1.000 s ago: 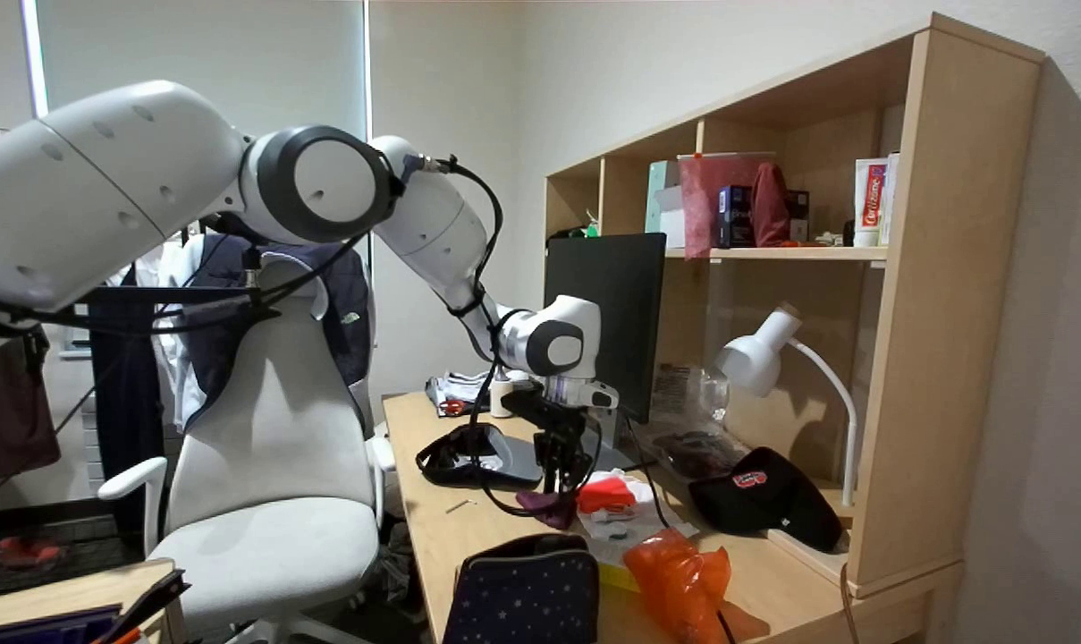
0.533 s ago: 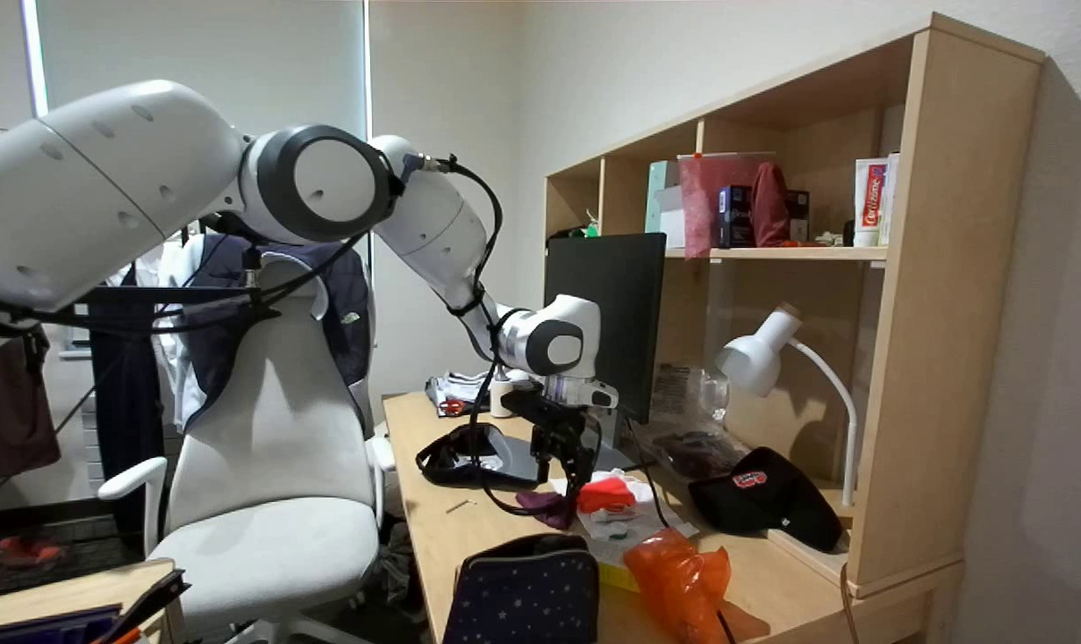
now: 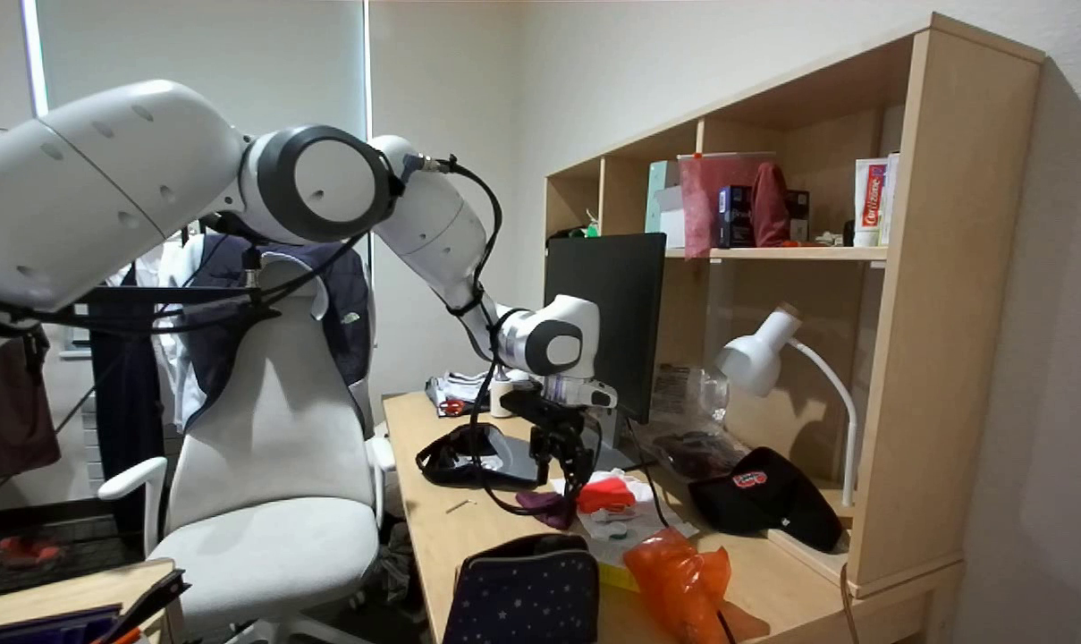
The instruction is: Pick up the ribbon and the clothe put them in the parse
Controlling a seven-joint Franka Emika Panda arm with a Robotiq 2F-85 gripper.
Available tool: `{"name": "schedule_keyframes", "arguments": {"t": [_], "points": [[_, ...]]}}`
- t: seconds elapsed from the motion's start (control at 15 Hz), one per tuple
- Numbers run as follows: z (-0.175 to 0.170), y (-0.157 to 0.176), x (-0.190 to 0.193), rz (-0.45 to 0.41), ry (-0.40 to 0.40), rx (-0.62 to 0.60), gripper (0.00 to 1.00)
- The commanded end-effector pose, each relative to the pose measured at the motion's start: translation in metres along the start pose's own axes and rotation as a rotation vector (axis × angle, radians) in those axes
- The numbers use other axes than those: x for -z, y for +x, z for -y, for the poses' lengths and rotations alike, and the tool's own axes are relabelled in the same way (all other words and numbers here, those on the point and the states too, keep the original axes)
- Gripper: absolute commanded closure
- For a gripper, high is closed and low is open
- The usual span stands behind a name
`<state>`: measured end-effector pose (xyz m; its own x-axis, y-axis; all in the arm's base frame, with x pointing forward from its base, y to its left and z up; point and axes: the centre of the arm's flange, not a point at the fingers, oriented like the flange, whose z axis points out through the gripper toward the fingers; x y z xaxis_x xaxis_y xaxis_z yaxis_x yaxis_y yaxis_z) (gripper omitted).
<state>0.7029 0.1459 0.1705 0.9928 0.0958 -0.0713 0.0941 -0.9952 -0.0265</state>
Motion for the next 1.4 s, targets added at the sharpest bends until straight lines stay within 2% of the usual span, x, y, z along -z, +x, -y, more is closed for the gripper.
{"name": "schedule_keyframes", "arguments": {"t": [0.0,0.33,0.47,0.67,0.8,0.87,1.33], "points": [[0.0006,-0.0075,0.0011,-0.013,-0.002,0.059,0.53],[0.0007,-0.0069,-0.0005,-0.009,0.007,0.073,0.87],[-0.0001,-0.0073,-0.0013,-0.008,0.007,0.075,0.94],[-0.0012,-0.0081,-0.0025,-0.005,0.008,0.077,0.97],[-0.0016,-0.0084,-0.0028,-0.003,0.008,0.076,0.93],[-0.0007,-0.0088,-0.0026,-0.002,0.006,0.079,0.71],[0.0067,-0.0081,-0.0019,-0.007,-0.026,0.100,0.29]]}}
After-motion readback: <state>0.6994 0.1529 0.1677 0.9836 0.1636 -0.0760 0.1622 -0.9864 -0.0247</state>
